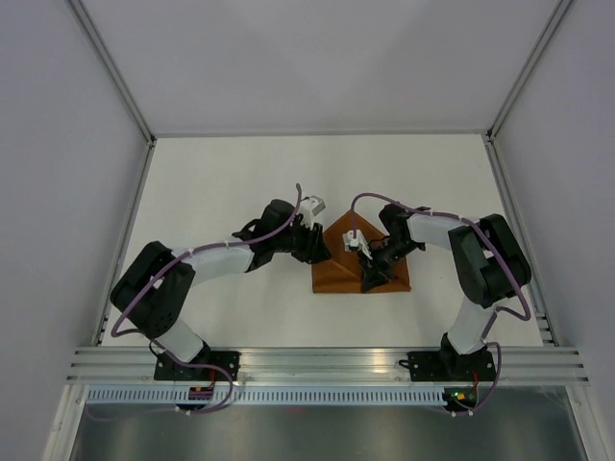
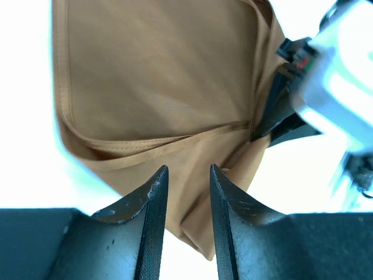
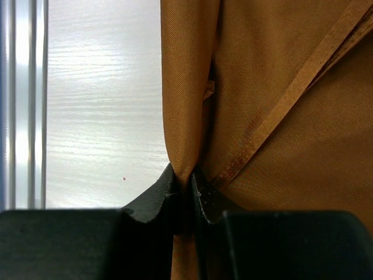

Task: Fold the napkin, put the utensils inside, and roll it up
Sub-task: Roll the napkin with the utensil

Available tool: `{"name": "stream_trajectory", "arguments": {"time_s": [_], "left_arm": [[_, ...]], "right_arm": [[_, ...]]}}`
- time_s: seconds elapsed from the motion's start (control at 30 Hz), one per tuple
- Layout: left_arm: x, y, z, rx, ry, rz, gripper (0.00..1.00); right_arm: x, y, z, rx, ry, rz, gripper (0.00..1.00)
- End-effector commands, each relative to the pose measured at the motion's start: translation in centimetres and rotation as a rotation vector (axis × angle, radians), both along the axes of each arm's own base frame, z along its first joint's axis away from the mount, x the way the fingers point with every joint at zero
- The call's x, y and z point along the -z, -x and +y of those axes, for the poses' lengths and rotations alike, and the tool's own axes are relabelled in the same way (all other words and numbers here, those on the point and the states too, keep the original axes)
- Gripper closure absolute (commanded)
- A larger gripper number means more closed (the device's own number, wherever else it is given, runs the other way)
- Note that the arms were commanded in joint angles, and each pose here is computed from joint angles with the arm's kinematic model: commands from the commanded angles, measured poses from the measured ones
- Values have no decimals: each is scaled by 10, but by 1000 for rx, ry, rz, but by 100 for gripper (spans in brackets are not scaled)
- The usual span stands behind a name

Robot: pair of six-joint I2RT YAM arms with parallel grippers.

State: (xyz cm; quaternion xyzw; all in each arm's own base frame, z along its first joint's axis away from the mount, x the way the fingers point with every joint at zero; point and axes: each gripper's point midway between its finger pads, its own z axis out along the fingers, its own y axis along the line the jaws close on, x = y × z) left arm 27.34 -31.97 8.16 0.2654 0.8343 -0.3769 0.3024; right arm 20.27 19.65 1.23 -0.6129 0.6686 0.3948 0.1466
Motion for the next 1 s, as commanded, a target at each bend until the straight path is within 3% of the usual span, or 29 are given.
{"name": "stream_trajectory", "arguments": {"time_s": [0.0,0.13,0.3,0.73,0.97], "left_arm": [[-31,-15,-4,-68,21,-258,60],[-47,3,-13,-8,-23,-514,57],[-38,34,-39,143,-132,-693,48],[15,101,-88,475,-270,-797,43],[27,107,-96,523,-291,-810,42]], "right_arm": [[36,40,-37,-62,180,166,85],[36,34,-36,-48,187,196,85],[38,32,-36,-35,202,228,85],[41,28,-37,-6,221,280,85],[42,27,-37,0,225,291,85]]}}
